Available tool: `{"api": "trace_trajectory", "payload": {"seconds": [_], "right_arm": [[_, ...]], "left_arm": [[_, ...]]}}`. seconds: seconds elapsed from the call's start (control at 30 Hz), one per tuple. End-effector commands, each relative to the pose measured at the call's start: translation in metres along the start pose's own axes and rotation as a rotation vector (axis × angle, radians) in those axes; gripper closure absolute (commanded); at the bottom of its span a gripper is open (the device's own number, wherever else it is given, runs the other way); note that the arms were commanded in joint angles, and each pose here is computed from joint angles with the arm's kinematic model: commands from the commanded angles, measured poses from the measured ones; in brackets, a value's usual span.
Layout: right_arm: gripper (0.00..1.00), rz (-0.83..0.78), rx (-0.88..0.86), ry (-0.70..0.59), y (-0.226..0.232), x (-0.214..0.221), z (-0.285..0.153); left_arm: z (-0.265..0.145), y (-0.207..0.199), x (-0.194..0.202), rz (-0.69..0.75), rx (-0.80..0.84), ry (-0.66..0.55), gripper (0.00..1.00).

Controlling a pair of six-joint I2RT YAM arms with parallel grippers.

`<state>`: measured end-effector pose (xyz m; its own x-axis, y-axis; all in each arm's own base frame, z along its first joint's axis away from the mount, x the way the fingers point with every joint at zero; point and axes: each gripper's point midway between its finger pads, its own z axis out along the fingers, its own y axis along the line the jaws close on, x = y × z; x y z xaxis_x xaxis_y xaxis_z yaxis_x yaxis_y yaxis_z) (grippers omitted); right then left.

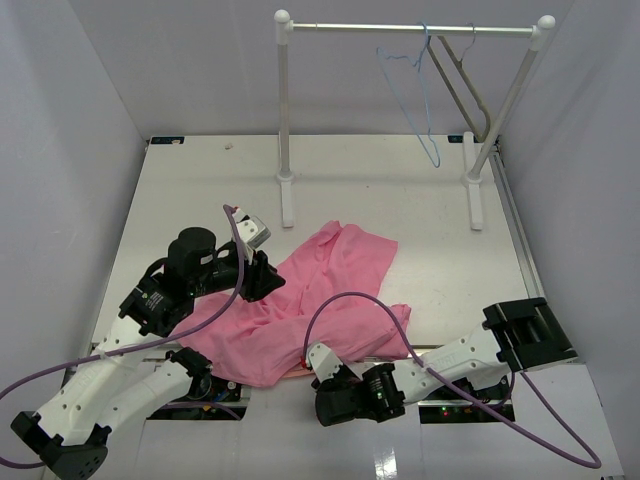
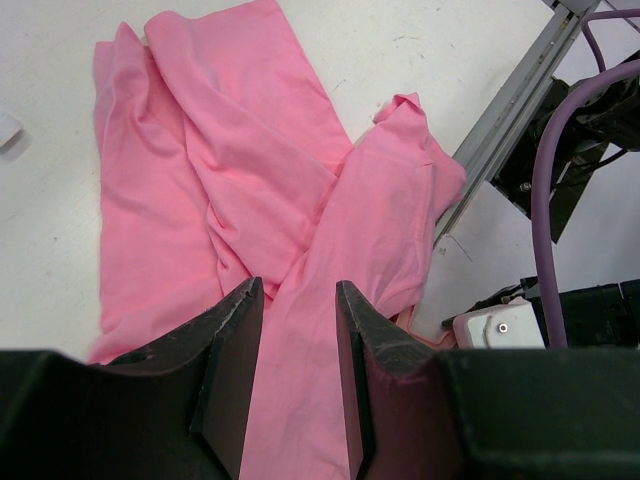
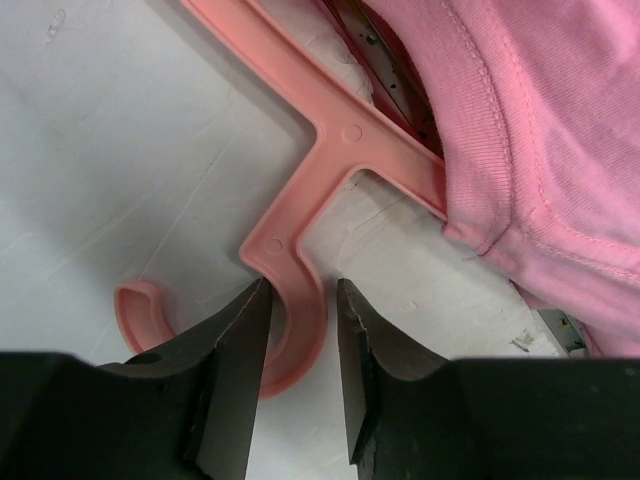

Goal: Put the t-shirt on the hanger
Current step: Pick up the hanger at the center of the board.

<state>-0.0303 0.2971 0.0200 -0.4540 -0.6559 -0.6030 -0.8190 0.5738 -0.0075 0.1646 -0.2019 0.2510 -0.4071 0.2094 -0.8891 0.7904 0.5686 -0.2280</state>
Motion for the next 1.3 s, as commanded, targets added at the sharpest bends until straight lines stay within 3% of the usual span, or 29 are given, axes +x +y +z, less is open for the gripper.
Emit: {"api": "trace_trajectory", "payload": {"seconds": [0.0, 0.17, 0.43, 0.63, 0.8, 1.27], "right_arm": [[0.65, 0.048, -0.002, 0.019, 0.004, 0.009, 0.007], [0.92, 0.023, 0.022, 0.036, 0.003, 0.006, 0.002], [0.92, -0.005, 0.143, -0.047, -0.032, -0.076, -0.058], [0.92, 0.034, -0.018, -0.128, -0.048, -0.148, -0.107], [0.92, 0.057, -0.107, -0.117, -0.064, -0.191, -0.141], [0.92, 0.094, -0.389, -0.128, -0.056, -0.234, -0.187]], "left_arm": [[-0.009, -0.006, -0.017, 0.027, 0.007, -0.045, 0.54], [-0.013, -0.010, -0.019, 0.046, 0.021, -0.062, 0.54], [-0.031, -0.041, -0.034, 0.141, 0.166, -0.162, 0.54], [-0.049, -0.048, -0.042, 0.307, 0.178, -0.239, 0.53], [-0.056, -0.049, -0.068, 0.361, 0.159, -0.279, 0.52], [-0.032, -0.057, -0.048, 0.533, 0.318, -0.192, 0.51]]}}
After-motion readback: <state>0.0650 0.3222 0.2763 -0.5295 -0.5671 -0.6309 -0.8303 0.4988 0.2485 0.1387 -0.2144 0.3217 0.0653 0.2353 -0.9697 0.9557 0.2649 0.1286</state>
